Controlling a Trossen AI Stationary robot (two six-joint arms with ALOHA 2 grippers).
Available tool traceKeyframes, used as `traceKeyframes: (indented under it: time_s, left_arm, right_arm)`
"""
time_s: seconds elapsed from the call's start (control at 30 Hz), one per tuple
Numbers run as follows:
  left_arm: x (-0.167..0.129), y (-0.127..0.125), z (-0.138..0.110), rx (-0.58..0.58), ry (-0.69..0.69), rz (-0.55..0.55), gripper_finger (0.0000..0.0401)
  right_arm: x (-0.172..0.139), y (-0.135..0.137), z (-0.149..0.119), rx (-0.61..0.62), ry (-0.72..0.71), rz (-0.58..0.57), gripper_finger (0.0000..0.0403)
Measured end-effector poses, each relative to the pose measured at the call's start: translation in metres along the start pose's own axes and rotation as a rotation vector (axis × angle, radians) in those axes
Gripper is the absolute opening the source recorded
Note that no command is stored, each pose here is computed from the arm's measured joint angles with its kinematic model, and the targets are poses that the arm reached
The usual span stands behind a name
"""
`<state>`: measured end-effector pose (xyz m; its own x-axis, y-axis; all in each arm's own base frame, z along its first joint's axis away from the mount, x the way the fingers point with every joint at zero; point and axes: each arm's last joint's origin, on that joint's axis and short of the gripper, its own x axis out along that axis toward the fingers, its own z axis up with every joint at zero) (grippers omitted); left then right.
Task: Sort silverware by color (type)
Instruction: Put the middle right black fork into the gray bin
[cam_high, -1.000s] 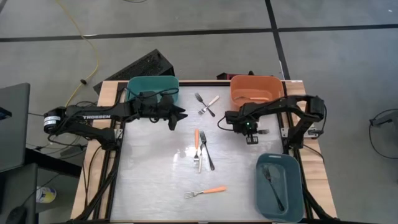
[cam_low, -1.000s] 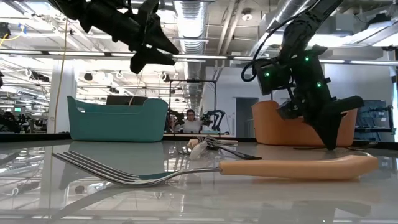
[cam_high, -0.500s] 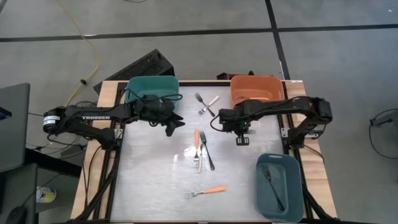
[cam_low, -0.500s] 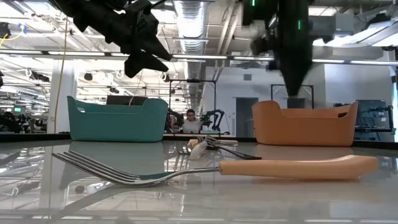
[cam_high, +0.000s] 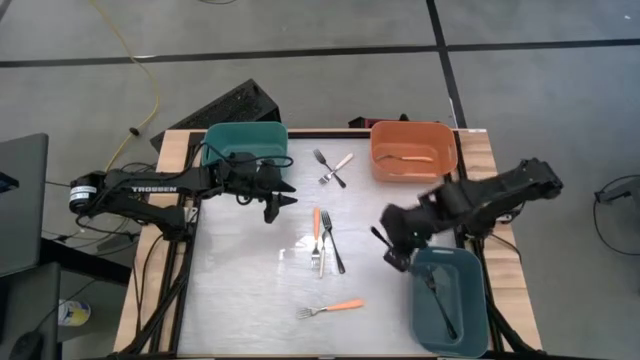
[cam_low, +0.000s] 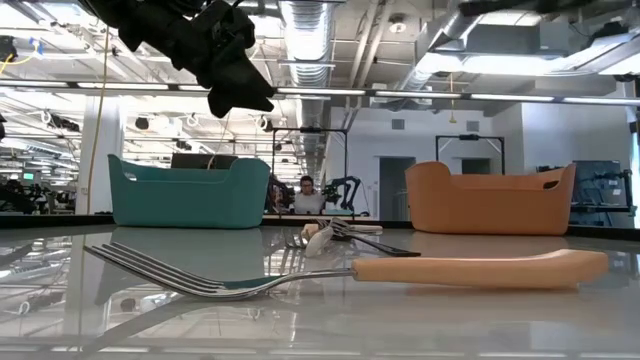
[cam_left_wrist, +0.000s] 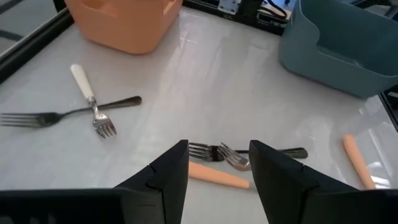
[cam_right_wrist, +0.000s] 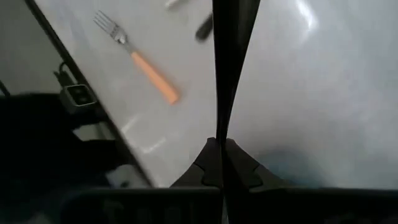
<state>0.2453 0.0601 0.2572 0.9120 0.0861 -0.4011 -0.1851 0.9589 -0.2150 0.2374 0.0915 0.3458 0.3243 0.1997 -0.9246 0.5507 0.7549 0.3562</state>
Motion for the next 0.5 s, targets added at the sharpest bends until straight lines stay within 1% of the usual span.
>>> traceKeyframes:
  time_s: [0.1, 0.27, 0.4, 0.5]
  left_arm:
    - [0.0, 0.0, 0.001, 0.008, -0.011, -0.003, 0.0153]
    - [0.0, -0.002, 0.005, 0.017, -0.051, -0.039, 0.0153]
    - [0.0, -0.002, 0.005, 0.014, -0.048, -0.039, 0.0153]
    - [0.0, -0.002, 0.005, 0.011, -0.048, -0.039, 0.0153]
  right_arm:
    - [0.005, 0.013, -0.026, 0.101, 0.031, -0.03, 0.0017]
    - [0.023, 0.029, -0.064, 0.2, 0.098, -0.139, 0.0017]
    - [0.033, 0.034, -0.092, 0.261, 0.127, -0.224, 0.0017]
    - [0.042, 0.031, -0.11, 0.322, 0.136, -0.273, 0.0017]
